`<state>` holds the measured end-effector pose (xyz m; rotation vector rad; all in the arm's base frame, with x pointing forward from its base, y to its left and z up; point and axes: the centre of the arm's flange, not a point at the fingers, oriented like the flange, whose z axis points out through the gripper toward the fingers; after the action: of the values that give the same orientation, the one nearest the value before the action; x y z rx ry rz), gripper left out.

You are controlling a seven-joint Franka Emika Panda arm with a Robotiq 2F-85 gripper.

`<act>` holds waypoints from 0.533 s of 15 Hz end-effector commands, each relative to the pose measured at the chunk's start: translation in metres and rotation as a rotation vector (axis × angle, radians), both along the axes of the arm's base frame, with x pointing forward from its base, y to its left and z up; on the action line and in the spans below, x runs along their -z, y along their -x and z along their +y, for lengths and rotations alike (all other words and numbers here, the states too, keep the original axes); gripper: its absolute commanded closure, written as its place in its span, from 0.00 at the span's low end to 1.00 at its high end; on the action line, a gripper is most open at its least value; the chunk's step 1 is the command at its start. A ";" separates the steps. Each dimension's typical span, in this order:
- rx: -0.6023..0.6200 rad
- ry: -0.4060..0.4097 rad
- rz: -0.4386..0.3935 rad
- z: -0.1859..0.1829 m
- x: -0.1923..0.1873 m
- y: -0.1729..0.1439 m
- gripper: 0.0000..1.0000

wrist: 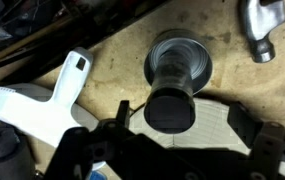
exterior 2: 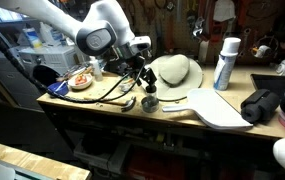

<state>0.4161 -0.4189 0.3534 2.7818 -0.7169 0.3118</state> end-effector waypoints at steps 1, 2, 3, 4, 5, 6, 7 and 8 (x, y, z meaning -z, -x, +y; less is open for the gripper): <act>0.060 -0.066 0.032 -0.012 0.007 -0.028 0.00; 0.084 -0.060 0.029 -0.013 0.007 -0.033 0.00; 0.117 -0.042 0.040 -0.018 0.007 -0.037 0.00; 0.138 -0.040 0.050 -0.022 0.007 -0.040 0.00; 0.160 -0.040 0.060 -0.027 0.009 -0.041 0.00; 0.176 -0.056 0.074 -0.031 0.012 -0.042 0.00; 0.182 -0.072 0.092 -0.034 0.015 -0.043 0.00; 0.180 -0.094 0.116 -0.036 0.019 -0.042 0.00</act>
<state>0.4518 -0.4393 0.3438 2.7562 -0.9220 0.1870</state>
